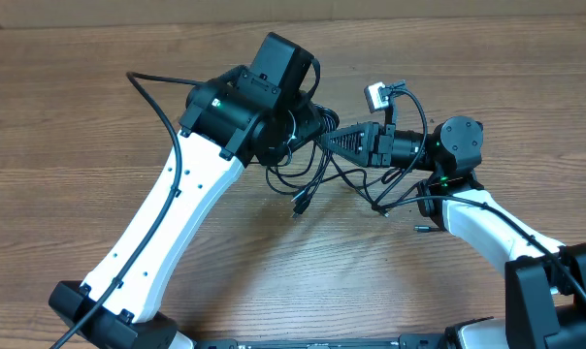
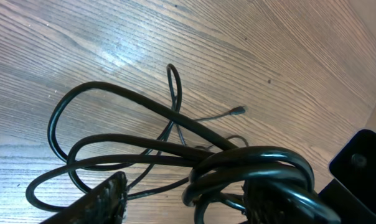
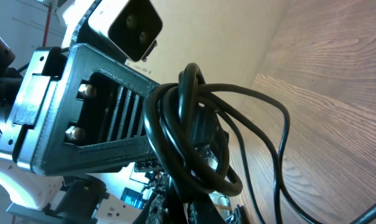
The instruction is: Untangle cables
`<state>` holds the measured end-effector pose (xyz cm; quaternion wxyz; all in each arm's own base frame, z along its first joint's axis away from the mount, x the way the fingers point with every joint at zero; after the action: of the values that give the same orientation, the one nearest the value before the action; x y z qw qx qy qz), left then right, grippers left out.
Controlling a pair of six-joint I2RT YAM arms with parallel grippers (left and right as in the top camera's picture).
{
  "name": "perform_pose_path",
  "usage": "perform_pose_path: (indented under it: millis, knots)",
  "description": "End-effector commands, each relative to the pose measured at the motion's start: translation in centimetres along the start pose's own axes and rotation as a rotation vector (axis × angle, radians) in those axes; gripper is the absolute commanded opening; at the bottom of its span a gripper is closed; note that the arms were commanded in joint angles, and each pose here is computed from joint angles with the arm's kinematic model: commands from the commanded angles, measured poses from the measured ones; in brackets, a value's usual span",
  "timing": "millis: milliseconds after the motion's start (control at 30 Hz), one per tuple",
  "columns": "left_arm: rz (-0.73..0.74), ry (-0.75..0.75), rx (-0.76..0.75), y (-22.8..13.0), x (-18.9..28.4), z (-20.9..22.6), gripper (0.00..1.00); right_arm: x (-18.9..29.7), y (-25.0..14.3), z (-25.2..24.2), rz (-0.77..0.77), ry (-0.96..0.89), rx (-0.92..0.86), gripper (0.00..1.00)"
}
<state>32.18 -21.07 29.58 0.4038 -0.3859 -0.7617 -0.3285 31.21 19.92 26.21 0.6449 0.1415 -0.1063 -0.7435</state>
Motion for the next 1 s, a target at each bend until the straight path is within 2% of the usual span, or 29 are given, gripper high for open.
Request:
perform_pose_path:
  millis: [0, 100, 200, 467, 633, 733, 967]
  knots:
    - [-0.042, 0.051, 0.019, 1.01, -1.23, 0.57, 0.44, 0.00, -0.61, 0.68, 0.049, 0.017, 0.012, 0.04]
    - [-0.039, 0.057, 0.018, 1.03, -1.49, 0.61, 0.36, 0.00, -0.61, 0.68, 0.049, 0.017, 0.010, 0.04]
    - [-0.042, 0.058, 0.018, 1.07, -1.54, 0.60, 0.24, 0.00, -0.61, 0.68, 0.049, 0.017, 0.010, 0.04]
    - [-0.065, 0.070, 0.013, 1.38, -1.51, 0.75, 0.16, 0.00, -0.61, 0.68, 0.049, 0.017, 0.010, 0.04]
    - [-0.065, 0.070, 0.010, 1.39, -1.51, 0.75, 0.05, 0.00, -0.61, 0.68, 0.049, 0.017, 0.010, 0.04]
    - [-0.066, 0.070, 0.005, 1.41, -1.51, 0.73, 0.04, -0.01, -0.61, 0.68, 0.049, 0.017, 0.010, 0.04]
    - [-0.078, 0.058, -0.113, 1.75, -1.51, 0.42, 0.05, -0.01, -0.61, 0.68, 0.049, 0.017, 0.011, 0.04]
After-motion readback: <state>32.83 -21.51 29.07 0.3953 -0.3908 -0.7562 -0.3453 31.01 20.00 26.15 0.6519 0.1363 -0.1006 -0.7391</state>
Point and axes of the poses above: each gripper's point midway between its finger pads, its own x axis back along the fingers, its own z axis along the line the jaws close on, y = z × x, the point moved 4 cm from there along x, back along the fingers, and after that the axes turned 3 degrees about -x, right-handed, at the moved point
